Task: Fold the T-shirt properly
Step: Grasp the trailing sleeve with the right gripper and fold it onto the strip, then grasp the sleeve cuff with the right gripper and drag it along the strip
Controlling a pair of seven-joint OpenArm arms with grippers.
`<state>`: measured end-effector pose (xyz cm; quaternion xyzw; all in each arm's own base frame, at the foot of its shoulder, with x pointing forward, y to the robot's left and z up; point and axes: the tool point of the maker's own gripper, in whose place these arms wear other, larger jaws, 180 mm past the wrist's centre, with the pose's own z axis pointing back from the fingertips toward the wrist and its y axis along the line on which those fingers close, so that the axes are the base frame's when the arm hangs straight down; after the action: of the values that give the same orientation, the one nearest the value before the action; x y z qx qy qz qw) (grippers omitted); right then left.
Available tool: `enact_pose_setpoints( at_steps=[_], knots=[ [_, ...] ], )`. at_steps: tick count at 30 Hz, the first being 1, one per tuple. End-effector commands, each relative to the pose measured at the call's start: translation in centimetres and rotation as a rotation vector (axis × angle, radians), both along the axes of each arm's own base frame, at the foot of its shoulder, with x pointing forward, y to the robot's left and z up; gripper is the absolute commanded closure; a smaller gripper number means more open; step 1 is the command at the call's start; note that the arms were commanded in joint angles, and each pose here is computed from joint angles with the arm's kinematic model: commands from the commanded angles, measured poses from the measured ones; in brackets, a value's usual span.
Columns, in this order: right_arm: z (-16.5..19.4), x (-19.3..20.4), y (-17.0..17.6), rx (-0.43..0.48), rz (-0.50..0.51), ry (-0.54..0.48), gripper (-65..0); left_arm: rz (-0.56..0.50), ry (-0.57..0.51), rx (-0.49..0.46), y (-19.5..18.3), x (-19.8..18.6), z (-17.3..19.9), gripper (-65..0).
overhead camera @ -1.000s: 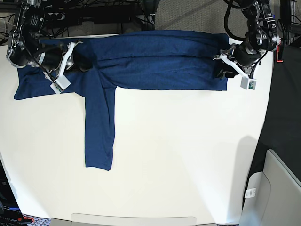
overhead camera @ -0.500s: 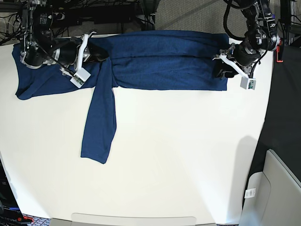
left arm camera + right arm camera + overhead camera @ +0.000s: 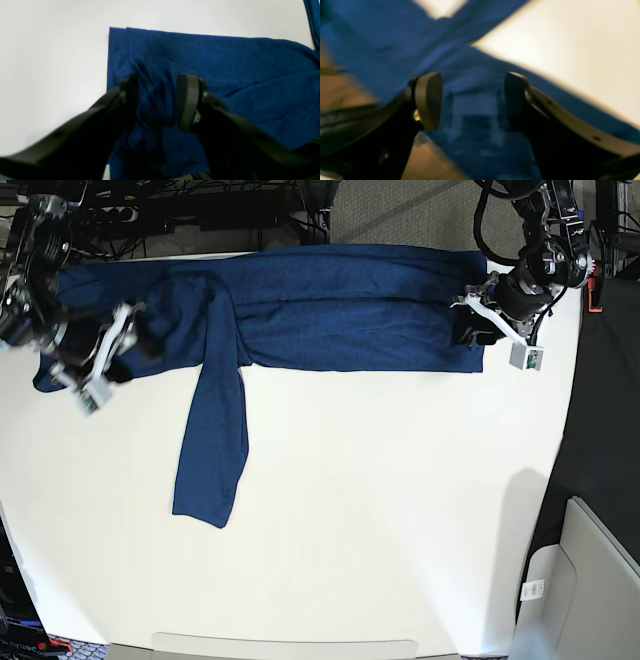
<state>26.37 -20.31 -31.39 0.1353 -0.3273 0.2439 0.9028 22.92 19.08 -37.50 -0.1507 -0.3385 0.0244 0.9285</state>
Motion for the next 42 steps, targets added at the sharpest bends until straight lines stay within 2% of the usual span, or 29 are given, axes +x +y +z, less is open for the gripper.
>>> enact_pose_setpoints(
  at_steps=[1, 6, 13, 20, 25, 28, 32, 37, 39, 42],
  knots=[
    [1.3, 1.8, -0.4, 0.002, -0.016, -0.069, -39.0, -0.005, -0.036, 0.004, 0.1, 0.6, 0.9, -24.8],
    [0.7, 6.7, -1.5, -0.047, -0.097, -0.101, -39.0, 0.001, -0.034, -0.014, -0.4, 0.5, 0.7, -24.8],
    [-1.8, 12.7, 0.0, -0.125, -0.163, -0.052, -39.0, 0.004, -0.025, -0.026, -0.8, 0.3, 0.5, -24.8],
    [-2.9, 17.2, 2.2, -0.171, -0.179, -0.061, -39.0, 0.007, -0.029, -0.024, -0.7, 0.3, 0.7, -24.8],
    [-3.7, 18.7, 3.7, -0.108, -0.166, -0.067, -39.0, 0.010, -0.030, -0.023, -0.6, 0.3, 0.7, -24.8],
    [-4.3, 19.6, 3.6, -0.062, -0.233, -0.077, -39.1, 0.011, -0.030, -0.022, -0.5, 0.3, 0.7, -24.8],
    [-6.1, 19.7, 3.6, -0.029, -0.288, -0.044, -39.1, 0.011, -0.032, -0.022, -0.5, 0.4, 0.7, -24.8],
    [-8.3, 18.8, 4.7, -0.011, -0.277, 0.023, -38.8, 0.011, -0.032, -0.022, -0.5, 0.4, 0.7, -24.8],
    [-9.1, 18.3, 5.6, 0.002, -0.266, 0.050, -36.4, 0.011, -0.032, -0.022, -0.5, 0.4, 0.7, -24.8],
    [-9.8, 17.4, 6.3, -0.007, -0.251, 0.110, -23.3, 0.009, -0.032, -0.018, -0.4, 0.4, 0.8, -24.8]
  ],
)
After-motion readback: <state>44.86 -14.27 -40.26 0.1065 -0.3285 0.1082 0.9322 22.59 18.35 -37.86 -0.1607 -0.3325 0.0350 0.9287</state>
